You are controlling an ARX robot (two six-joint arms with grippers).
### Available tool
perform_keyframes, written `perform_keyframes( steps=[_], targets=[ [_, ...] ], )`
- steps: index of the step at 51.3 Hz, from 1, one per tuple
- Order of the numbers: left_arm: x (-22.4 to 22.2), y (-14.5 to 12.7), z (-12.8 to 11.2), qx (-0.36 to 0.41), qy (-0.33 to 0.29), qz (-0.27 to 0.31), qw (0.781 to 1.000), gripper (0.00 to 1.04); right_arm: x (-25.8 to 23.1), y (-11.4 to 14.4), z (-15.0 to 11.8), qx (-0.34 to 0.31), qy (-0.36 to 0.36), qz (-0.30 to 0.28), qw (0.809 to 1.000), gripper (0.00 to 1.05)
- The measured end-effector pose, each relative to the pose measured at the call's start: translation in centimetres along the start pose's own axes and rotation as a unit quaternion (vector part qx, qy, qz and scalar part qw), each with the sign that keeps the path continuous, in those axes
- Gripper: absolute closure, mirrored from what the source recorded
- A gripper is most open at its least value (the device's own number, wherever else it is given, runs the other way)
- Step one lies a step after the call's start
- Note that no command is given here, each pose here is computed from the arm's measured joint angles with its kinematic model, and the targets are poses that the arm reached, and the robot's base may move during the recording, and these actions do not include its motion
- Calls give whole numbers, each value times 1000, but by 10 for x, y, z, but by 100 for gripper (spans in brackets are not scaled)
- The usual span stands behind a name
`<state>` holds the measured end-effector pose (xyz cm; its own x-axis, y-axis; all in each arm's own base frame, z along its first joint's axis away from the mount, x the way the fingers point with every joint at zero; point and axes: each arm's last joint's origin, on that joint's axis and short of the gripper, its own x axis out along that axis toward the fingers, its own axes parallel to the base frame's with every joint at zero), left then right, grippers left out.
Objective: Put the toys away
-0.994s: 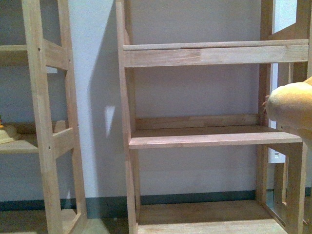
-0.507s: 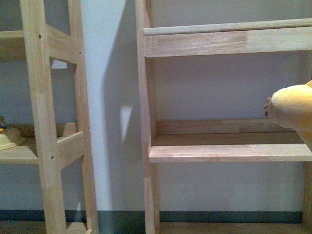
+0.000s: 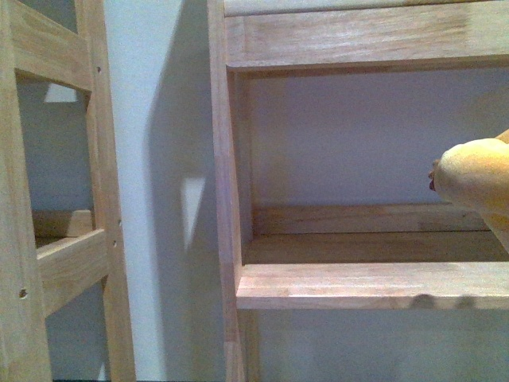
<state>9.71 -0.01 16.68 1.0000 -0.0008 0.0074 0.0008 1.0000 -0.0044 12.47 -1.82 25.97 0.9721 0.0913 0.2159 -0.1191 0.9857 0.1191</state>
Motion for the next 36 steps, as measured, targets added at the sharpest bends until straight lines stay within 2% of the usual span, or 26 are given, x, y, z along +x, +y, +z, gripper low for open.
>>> perform_keyframes(
  steps=[21,25,31,36],
  targets=[
    [0,0,0,0,0,0,1000,6,0,0,0,0,0,-1,1000,88],
    [0,0,0,0,0,0,1000,6,0,0,0,-13,40,23,999,88],
    [0,0,0,0,0,0,1000,6,1,3,12,-46,87,48,994,88],
    [0,0,0,0,0,0,1000,6,2,12,42,-82,57,56,993,88]
  ],
)
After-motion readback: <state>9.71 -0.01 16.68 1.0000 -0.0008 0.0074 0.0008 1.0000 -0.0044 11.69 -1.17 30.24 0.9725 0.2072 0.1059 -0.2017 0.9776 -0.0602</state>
